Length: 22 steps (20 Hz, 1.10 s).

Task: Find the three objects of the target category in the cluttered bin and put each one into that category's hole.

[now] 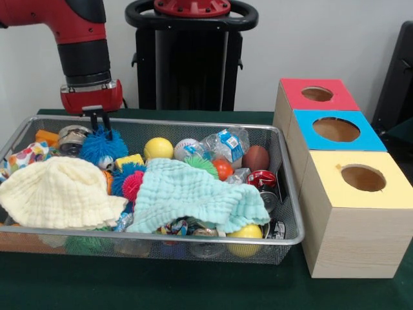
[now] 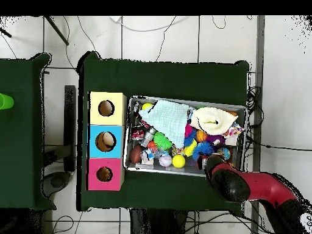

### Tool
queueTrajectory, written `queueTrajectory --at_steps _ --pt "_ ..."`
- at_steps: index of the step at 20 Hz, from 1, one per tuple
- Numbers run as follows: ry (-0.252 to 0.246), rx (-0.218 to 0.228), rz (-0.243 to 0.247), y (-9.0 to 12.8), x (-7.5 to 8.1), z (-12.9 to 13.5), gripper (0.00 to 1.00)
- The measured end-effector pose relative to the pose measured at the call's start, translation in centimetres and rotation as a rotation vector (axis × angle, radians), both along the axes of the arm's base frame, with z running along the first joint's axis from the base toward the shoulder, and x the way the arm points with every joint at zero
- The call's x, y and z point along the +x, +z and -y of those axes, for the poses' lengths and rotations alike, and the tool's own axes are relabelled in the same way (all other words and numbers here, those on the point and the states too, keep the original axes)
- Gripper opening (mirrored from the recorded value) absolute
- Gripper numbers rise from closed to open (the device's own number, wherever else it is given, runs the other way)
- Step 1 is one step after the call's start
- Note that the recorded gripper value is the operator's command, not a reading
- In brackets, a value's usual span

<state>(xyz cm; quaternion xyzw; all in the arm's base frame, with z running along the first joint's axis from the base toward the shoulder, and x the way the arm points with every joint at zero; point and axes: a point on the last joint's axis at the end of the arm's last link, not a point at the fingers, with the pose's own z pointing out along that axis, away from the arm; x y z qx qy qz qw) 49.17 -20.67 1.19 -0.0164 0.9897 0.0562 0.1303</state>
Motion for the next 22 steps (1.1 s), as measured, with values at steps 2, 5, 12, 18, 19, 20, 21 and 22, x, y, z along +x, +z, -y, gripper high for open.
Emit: queueTrajectory --at_steps 2,5,12,18,19,20,21,22 --pt "-0.001 -0.006 0.004 0.5 0.5 -0.1 0.0" --pt "0.001 -0.012 0.01 1.0 1.0 -0.4 0.0" --pt "0.01 -0.019 0.017 1.8 2.0 -1.1 0.0" --pt "0.007 -0.025 0.023 2.4 2.5 -1.3 0.0" --pt "0.006 -0.026 0.024 2.5 2.6 -1.3 0.0" --pt "0.003 -0.026 0.025 2.7 2.8 -1.4 0.0" --pt "0.002 -0.026 0.026 2.8 2.9 -1.4 0.0" --pt "-0.002 -0.026 0.026 3.0 3.1 -1.6 0.0"
